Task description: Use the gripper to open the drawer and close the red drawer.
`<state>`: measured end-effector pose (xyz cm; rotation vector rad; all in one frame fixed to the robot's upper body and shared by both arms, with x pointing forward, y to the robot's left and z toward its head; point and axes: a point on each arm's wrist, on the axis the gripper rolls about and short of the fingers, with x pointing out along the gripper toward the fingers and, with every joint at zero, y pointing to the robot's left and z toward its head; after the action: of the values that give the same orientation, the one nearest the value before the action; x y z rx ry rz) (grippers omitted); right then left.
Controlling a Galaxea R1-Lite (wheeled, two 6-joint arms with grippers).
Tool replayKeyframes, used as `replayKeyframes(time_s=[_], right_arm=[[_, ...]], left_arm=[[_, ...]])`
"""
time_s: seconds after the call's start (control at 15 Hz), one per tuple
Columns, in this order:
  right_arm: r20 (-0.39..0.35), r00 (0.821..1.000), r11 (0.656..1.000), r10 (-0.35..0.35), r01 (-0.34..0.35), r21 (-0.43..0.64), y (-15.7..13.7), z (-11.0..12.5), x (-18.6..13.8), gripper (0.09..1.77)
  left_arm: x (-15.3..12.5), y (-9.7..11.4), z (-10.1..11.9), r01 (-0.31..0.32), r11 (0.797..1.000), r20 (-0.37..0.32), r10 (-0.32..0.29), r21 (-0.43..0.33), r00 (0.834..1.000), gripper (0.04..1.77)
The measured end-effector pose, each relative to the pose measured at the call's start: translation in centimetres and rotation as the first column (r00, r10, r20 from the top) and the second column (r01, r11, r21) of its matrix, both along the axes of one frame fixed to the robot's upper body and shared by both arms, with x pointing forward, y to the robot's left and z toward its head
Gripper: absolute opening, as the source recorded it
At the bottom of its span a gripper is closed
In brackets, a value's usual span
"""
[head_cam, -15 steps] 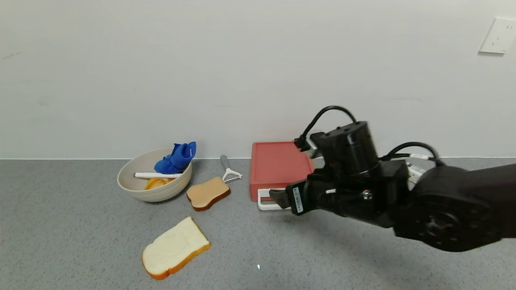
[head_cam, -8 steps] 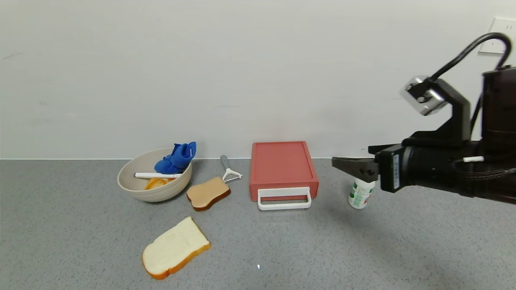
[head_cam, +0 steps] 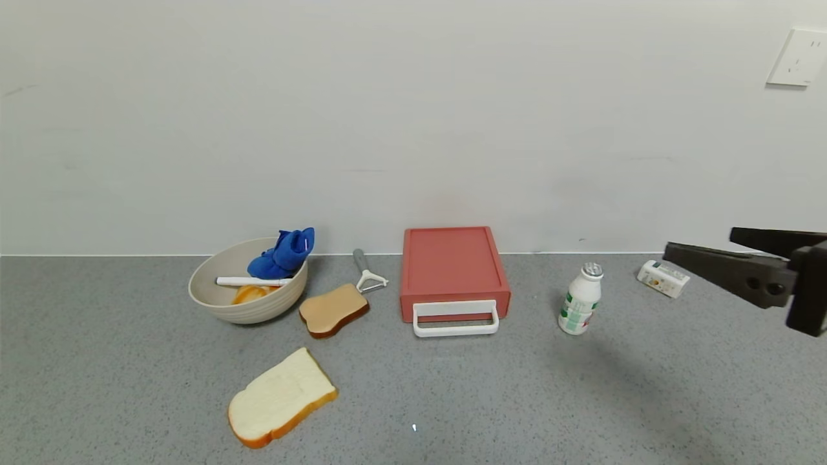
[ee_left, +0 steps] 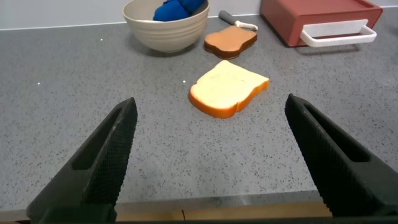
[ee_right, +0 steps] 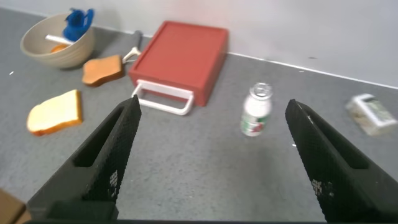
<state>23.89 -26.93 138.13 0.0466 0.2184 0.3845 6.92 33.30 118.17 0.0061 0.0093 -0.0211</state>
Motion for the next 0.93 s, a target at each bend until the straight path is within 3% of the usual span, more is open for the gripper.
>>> replayKeyframes(time_s=[0.2,0.4,0.53,0.73,0.87,0.93], right_arm=[[0.04,0.993,0.993,-0.114,0.114,0.008,-2.5,-0.4,-3.6,1.71],[0.02,0.974,0.974,-0.227,0.227,-0.007,-5.0,-1.2,-7.8,1.71],[0.03,0.945,0.945,-0.327,0.327,0.0,-6.3,-1.7,-10.9,1.71],[0.068,0.876,0.878,-0.478,0.477,0.022,-7.0,-2.6,-14.9,1.71],[0.115,0.852,0.86,-0.511,0.509,0.049,-6.8,-3.3,-17.2,1.71],[0.137,0.853,0.864,-0.503,0.499,0.063,-6.7,-3.8,-18.3,1.71]], left_arm=[[0.0,0.0,0.0,0.0,1.0,0.0,0.0,0.0,1.0,1.72],[0.0,0.0,0.0,0.0,1.0,0.0,0.0,0.0,1.0,1.72],[0.0,0.0,0.0,0.0,1.0,0.0,0.0,0.0,1.0,1.72],[0.0,0.0,0.0,0.0,1.0,0.0,0.0,0.0,1.0,1.72],[0.0,0.0,0.0,0.0,1.0,0.0,0.0,0.0,1.0,1.72],[0.0,0.0,0.0,0.0,1.0,0.0,0.0,0.0,1.0,1.72]])
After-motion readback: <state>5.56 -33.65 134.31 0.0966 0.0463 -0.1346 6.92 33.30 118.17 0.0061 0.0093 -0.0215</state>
